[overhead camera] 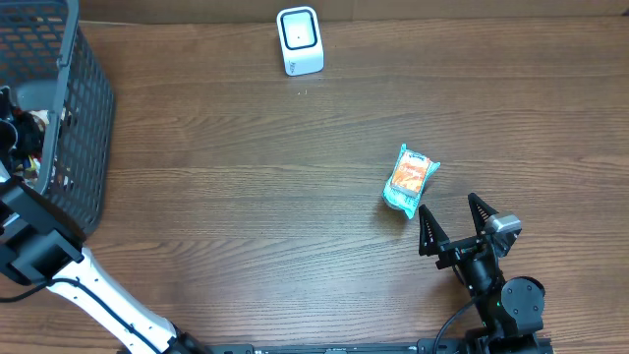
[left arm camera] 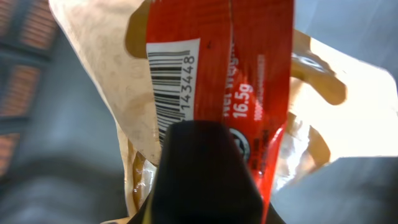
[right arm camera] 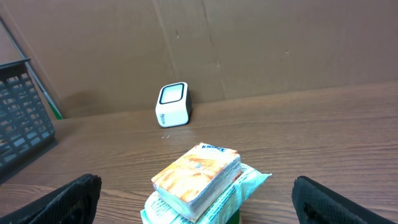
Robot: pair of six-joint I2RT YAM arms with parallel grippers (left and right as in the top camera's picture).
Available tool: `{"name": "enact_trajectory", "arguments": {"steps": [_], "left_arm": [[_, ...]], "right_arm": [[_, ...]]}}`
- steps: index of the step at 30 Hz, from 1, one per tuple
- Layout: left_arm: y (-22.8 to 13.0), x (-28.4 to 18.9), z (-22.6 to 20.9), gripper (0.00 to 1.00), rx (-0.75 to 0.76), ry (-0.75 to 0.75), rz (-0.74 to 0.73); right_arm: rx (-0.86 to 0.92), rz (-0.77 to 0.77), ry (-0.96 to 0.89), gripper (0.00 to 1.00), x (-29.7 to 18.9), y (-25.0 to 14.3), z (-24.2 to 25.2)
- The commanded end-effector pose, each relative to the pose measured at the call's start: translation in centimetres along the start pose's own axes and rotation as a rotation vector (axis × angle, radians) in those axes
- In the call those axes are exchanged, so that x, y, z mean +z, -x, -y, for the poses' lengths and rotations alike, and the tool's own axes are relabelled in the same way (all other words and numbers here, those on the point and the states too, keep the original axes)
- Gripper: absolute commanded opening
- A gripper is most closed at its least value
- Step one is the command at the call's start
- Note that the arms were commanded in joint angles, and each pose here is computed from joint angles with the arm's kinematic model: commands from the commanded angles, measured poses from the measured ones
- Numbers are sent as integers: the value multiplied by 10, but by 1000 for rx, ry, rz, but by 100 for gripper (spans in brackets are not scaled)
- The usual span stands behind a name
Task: Scan the item barcode
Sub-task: 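Grasp the red snack bar bundle in the basket with the left gripper, then lift the bundle out and carry it toward the table center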
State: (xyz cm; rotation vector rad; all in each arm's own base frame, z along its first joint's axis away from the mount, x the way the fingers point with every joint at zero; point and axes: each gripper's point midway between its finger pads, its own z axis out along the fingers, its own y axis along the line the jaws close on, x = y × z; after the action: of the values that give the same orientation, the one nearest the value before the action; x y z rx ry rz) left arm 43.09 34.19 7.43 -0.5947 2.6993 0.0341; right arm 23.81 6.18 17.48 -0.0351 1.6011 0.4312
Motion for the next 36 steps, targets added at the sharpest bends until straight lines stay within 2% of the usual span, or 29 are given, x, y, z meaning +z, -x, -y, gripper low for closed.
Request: {"name": "enact_trajectory", "arguments": {"steps": [1, 9, 15, 21, 26, 30, 36], "left_arm": [[38, -74, 3, 4, -31, 52, 159], [55, -148, 10, 4, -85, 73, 297], [68, -231, 21, 4, -114, 91, 474], [60, -313, 40, 4, -173, 79, 622], [40, -357, 84, 4, -209, -21, 659], [23, -386, 134, 4, -139, -85, 684], [-17, -387, 202, 4, -36, -110, 585]], "right_arm": [[0, 1, 3, 100, 0, -2, 0], [0, 1, 3, 100, 0, -2, 0], [0, 1, 3, 100, 0, -2, 0], [0, 1, 3, 100, 0, -2, 0], [0, 1, 3, 100, 0, -2, 0], [0, 1, 3, 100, 0, -2, 0], [0, 1, 3, 100, 0, -2, 0]]}}
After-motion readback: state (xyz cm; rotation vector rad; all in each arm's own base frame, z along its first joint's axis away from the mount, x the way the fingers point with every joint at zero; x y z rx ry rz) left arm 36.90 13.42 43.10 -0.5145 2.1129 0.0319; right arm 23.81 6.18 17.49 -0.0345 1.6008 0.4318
